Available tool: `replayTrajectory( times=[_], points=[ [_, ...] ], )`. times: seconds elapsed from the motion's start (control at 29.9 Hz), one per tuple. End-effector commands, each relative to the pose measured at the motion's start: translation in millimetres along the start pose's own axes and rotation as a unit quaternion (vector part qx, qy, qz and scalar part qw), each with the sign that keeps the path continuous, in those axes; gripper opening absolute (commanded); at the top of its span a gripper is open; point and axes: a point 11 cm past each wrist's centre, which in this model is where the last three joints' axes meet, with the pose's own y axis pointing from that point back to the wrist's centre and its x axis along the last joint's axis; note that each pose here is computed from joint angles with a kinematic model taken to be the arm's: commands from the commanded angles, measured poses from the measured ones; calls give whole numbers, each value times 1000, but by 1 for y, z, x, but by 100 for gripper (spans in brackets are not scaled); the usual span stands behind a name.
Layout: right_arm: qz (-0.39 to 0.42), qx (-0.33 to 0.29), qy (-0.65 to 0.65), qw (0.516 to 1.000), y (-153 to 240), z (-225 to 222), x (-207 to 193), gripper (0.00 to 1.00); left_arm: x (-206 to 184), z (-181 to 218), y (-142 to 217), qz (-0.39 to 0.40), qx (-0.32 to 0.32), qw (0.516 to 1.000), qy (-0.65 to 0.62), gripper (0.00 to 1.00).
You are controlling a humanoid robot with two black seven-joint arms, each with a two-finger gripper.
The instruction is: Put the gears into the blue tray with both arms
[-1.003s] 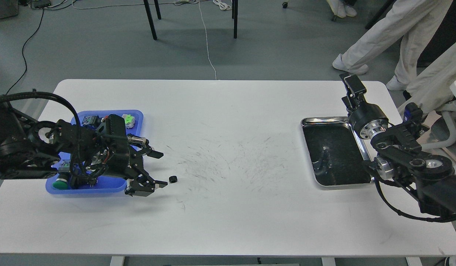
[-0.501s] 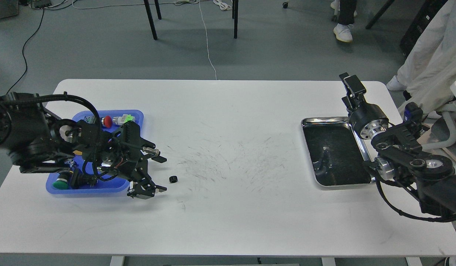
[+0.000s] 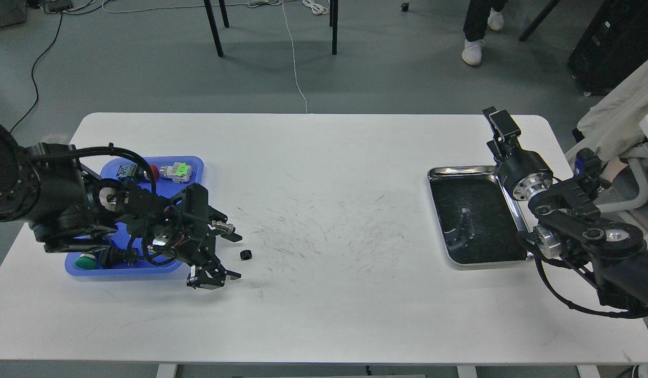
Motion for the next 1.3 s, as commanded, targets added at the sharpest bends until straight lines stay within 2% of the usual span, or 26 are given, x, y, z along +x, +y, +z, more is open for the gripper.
replayTrajectory(
  times=[0.0, 0.6, 0.7, 1.14, 1.27],
  points=[
    [0, 0, 0, 1000, 0, 0, 0, 93, 0, -1, 0, -1, 1, 1000, -1, 71],
    [-1, -7, 0, 1000, 4, 7, -1, 93, 5, -4, -5, -8, 0, 1000, -19, 62],
    [-2, -8, 0, 1000, 4, 8, -2, 93, 5, -5, -5, -7, 1, 1000, -18, 52],
    [-2, -8, 0, 1000, 4, 8, -2, 93, 1, -8, -8, -17, 4, 1000, -26, 49],
    [-3, -15, -1, 1000, 8, 14, -3, 93, 0, -6, -9, -18, 1, 1000, -25, 46]
  ],
)
